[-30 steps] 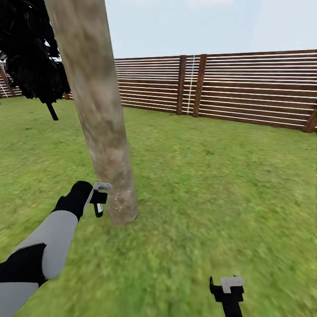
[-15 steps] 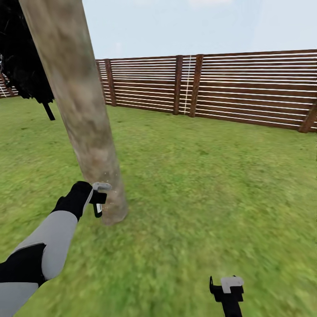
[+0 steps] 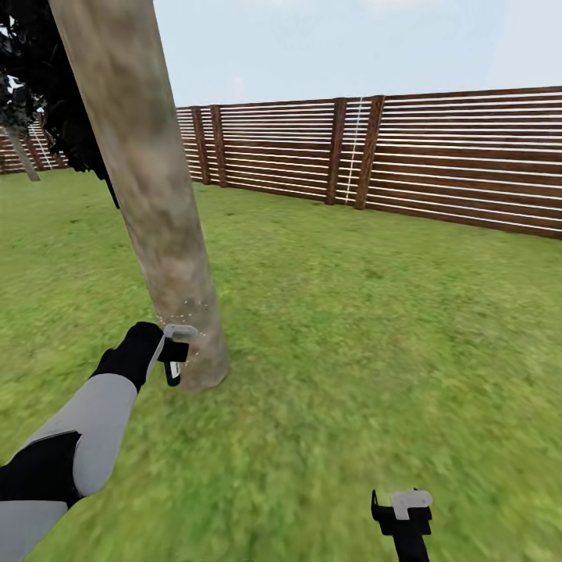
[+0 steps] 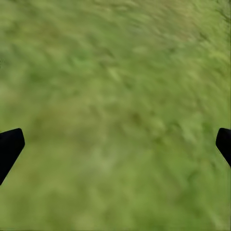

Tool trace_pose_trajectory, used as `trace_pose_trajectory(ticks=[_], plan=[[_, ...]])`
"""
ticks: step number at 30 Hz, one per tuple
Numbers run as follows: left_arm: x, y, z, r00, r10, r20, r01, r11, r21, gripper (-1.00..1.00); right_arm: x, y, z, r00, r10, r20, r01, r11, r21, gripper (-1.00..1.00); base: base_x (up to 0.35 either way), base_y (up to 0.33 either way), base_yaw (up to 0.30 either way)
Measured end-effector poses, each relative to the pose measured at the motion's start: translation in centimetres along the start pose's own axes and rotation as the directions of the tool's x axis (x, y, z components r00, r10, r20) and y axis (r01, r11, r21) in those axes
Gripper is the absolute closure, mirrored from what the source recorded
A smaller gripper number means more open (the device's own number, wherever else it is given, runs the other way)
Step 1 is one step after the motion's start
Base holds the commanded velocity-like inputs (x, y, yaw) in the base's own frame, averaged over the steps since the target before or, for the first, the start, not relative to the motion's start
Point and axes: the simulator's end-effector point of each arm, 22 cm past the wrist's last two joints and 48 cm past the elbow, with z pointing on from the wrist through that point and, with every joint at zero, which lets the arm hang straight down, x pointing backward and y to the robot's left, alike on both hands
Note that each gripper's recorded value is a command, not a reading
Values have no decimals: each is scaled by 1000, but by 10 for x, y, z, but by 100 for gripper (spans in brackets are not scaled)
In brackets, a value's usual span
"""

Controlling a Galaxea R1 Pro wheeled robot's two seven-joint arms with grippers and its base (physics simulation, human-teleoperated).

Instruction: In the garden, pick up the pesticide atomizer on the floor and spray pesticide onto both trees until each tree trunk is fully covered.

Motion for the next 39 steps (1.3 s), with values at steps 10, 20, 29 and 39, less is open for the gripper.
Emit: trace_pose_trajectory(ticks=[10, 20, 29, 39], plan=[[20, 1, 7, 1000, -1, -26, 1, 1000, -4, 100, 0, 0, 0, 1000, 0, 1, 0, 1000, 0, -100, 36, -274, 69], [27, 6, 9, 999, -1, -39, 1, 1000, -20, 100, 0, 0, 0, 1000, 0, 0, 0, 1000, 0, -100, 0, -274, 86], [70, 32, 21, 995, -15, -97, 10, 998, -57, 100, 0, 0, 0, 1000, -1, 0, 1, 1000, -1, -100, 0, -274, 271], [111, 41, 31, 990, -20, -142, 10, 997, -72, 100, 0, 0, 0, 1000, 0, 1, 0, 1000, 0, -100, 2, -274, 32]])
